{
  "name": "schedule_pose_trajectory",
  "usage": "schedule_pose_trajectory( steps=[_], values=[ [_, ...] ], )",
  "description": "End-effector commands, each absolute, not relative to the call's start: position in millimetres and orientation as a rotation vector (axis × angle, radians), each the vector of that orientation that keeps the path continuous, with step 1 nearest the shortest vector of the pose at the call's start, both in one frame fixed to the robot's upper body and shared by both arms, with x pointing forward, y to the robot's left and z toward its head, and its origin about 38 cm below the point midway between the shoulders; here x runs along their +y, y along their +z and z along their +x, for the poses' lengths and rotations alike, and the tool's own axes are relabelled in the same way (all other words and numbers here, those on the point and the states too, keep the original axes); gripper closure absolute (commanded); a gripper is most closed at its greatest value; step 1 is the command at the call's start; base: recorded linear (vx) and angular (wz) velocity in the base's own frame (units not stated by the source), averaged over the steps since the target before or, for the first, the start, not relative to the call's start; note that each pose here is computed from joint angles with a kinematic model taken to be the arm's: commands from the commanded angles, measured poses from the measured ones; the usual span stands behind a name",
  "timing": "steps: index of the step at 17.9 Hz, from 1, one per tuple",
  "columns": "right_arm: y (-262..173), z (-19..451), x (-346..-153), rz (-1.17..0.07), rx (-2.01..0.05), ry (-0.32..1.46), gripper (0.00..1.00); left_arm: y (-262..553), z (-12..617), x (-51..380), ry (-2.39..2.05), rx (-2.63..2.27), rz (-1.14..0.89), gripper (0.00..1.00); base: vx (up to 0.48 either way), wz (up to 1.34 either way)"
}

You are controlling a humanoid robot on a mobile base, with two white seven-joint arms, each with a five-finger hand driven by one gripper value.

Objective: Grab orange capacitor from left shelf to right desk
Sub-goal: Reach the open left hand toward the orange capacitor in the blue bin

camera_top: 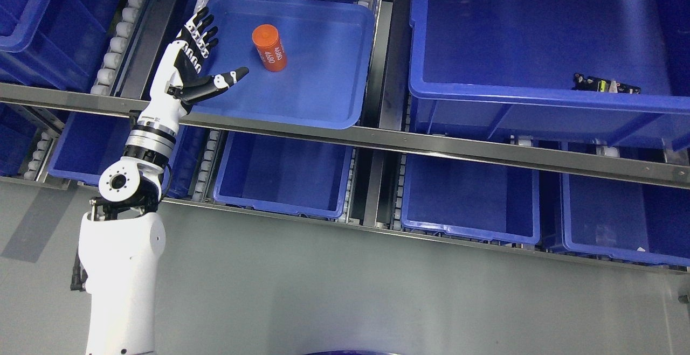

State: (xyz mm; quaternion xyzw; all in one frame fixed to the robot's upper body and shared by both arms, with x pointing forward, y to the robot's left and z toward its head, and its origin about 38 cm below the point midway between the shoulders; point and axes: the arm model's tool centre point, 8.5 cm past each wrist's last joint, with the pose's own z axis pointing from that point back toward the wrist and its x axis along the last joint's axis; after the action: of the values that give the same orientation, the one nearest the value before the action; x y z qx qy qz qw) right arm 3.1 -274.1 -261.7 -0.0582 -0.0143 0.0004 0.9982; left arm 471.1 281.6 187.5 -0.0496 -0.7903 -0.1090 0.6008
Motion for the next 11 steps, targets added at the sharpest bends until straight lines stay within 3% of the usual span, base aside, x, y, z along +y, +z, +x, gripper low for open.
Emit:
schedule_pose_trajectory(
  steps=[1, 11],
  values=[
    [-261, -4, -285.4, -0.134, -0.022, -0.008, 0.00, 153, 507, 280, -0.338, -1.662, -0.100, 0.00, 0.000, 0.00],
    [-261, -4, -285.4, -0.134, -0.021, -0.008, 0.00, 147, 537, 227, -0.438, -1.577, -0.179, 0.00, 0.000, 0.00]
  ],
)
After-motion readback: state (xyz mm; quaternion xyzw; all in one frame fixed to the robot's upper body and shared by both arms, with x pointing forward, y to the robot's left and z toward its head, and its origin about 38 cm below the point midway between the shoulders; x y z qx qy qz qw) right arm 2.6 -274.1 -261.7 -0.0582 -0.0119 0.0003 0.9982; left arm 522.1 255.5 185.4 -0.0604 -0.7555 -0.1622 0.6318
